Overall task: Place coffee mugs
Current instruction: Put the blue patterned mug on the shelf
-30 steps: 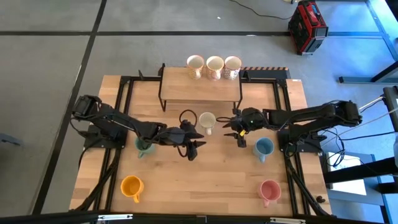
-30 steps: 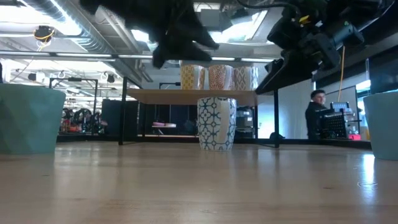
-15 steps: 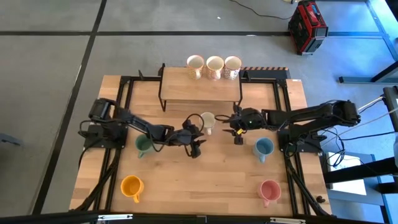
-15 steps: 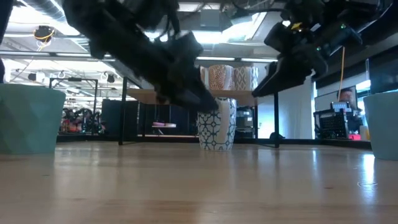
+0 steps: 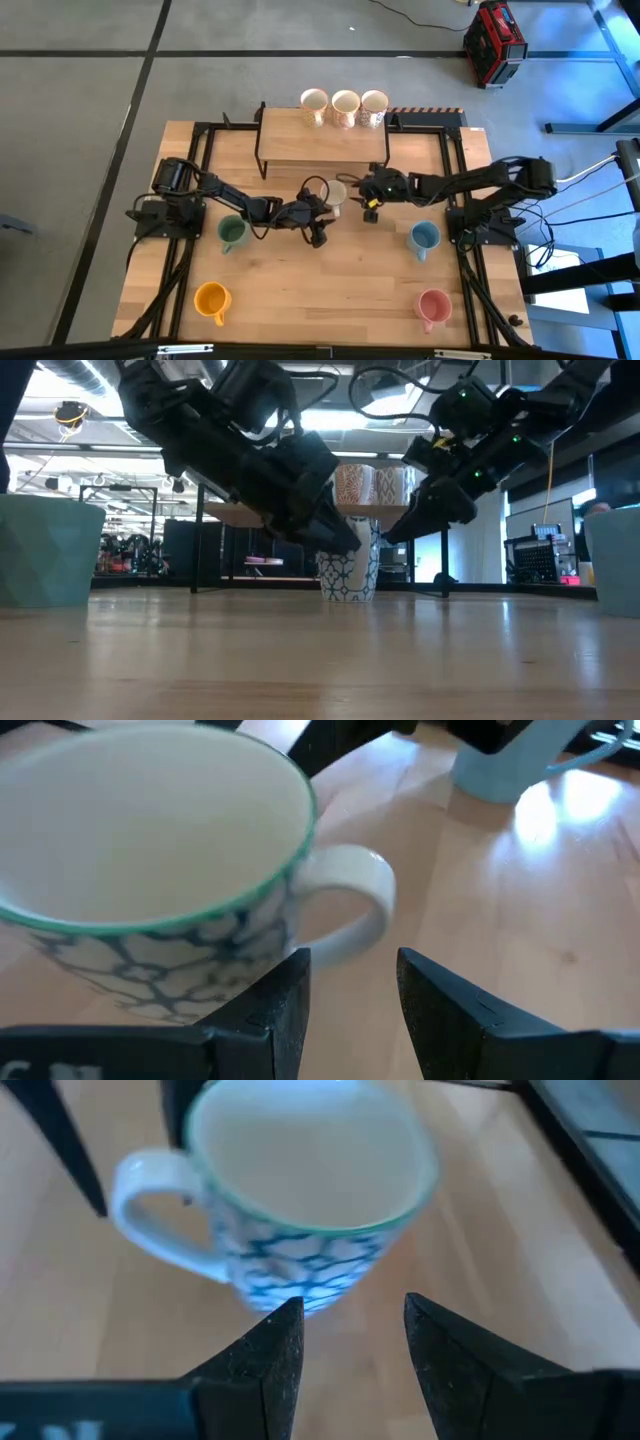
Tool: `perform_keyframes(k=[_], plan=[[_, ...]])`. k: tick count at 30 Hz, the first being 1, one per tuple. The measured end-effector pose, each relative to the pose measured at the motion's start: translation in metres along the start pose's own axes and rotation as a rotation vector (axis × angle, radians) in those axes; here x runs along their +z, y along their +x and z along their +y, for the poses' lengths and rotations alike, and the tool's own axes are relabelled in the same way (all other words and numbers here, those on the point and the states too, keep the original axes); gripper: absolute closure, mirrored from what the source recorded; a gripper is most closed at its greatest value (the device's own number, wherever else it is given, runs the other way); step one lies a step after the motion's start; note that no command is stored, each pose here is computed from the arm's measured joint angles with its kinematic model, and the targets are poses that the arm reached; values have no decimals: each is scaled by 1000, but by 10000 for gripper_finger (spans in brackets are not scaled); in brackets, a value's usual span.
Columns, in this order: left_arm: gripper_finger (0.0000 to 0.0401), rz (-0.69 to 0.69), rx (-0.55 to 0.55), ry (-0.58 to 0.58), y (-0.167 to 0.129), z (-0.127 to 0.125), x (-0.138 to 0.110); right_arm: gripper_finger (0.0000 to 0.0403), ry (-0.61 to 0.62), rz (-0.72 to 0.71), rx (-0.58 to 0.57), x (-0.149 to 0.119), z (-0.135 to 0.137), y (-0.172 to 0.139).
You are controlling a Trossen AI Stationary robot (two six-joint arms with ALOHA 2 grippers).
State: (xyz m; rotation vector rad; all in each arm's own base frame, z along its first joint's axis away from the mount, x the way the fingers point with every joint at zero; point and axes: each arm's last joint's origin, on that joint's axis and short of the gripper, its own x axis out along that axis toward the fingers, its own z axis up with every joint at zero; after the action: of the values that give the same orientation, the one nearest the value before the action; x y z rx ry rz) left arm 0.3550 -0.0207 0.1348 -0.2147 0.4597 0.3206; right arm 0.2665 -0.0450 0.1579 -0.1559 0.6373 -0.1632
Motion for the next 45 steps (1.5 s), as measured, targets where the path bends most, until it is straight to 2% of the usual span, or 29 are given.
perform_keyframes(k=[8,17,31,36,40,45], plan=[[257,-9,-3,-3,0,0,1,237,-22,-11,22,-5,3,14],[257,-25,16,-11,0,0,2,237,9,-53,56,13,1,16],[257,-41,4,-13,0,-1,4,237,54,-5,93,6,4,23],[257,-46,33,12,1,3,5,237,47,-11,101,7,8,24],[274,-50,58,5,3,9,7,237,29,-31,115,10,16,24],[327,-53,72,19,4,15,8,237,11,-33,114,11,25,22]])
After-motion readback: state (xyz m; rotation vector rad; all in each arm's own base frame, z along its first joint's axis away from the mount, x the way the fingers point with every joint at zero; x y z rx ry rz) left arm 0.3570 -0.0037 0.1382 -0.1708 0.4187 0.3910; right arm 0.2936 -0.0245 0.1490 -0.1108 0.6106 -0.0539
